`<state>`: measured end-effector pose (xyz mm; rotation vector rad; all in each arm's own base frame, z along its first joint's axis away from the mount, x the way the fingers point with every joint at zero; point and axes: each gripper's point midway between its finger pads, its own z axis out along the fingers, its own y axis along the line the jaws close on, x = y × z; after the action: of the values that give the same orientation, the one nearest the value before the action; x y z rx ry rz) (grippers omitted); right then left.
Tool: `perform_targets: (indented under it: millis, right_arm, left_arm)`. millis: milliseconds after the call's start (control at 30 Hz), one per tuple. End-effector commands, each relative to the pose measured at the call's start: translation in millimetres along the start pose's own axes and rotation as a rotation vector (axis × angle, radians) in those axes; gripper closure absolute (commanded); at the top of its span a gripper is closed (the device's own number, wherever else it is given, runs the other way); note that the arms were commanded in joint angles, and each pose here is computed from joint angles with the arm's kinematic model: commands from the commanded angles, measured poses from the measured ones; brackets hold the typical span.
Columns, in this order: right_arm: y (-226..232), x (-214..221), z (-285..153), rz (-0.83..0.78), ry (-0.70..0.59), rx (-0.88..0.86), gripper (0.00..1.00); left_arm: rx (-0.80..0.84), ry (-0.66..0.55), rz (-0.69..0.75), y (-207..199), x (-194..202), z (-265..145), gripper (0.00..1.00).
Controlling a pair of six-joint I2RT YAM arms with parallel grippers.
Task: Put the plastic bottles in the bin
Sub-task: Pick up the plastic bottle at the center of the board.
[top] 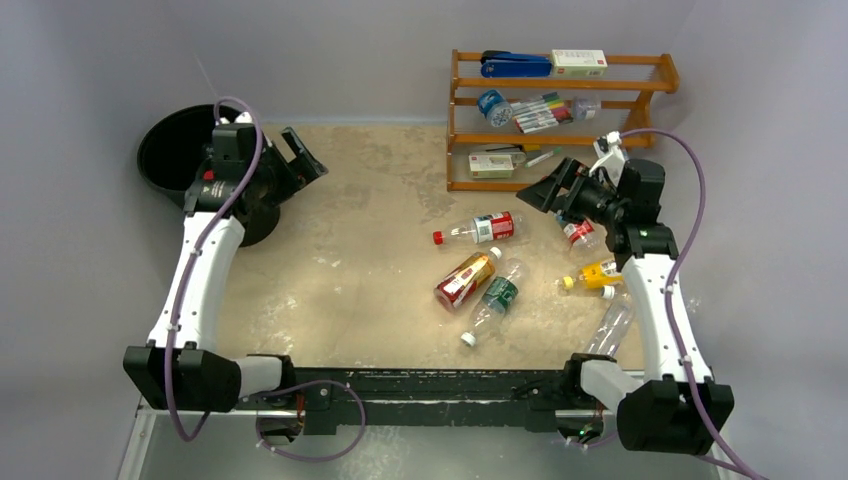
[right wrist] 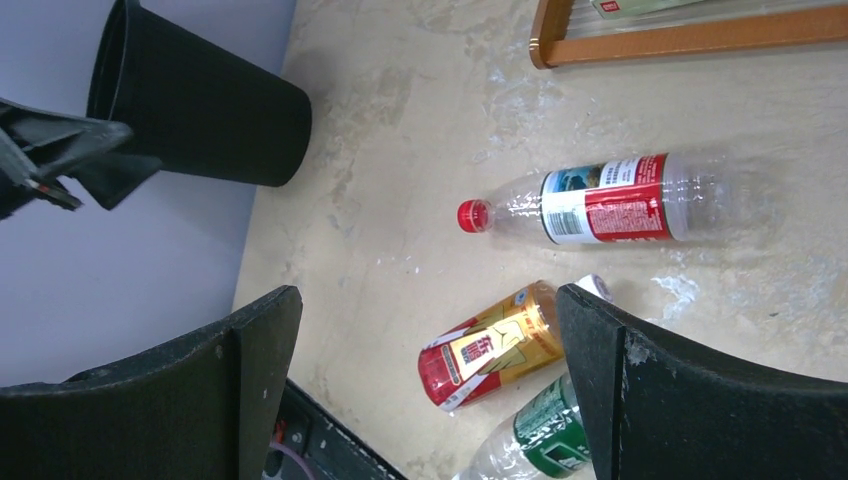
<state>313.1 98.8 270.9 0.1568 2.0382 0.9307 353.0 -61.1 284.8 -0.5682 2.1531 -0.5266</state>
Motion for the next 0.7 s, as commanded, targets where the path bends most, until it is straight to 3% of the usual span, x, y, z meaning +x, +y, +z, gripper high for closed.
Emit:
perform_targets:
  millis: [0, 233, 467, 667]
  right_arm:
    - [17, -16, -1, 0.005, -0.048, -0.05, 0.0]
    - [25, -21, 7, -0.032, -0.097, -0.112, 0.0]
    - [45, -8, 40, -0.066, 0.013, -0.114, 0.0]
    - [65, 26, 78, -0.094, 0.094, -0.124, 0.0]
  left_arm:
    - [0.051, 0.001, 0.045, -14, 4, 0, 0.05]
    - [0.132, 0.032, 0.143, -39, 29, 1, 0.05]
    - [0.153, 0.13, 0.219, -61, 55, 9, 0.05]
    - [0.195, 0.201, 0.296, -91, 104, 16, 0.05]
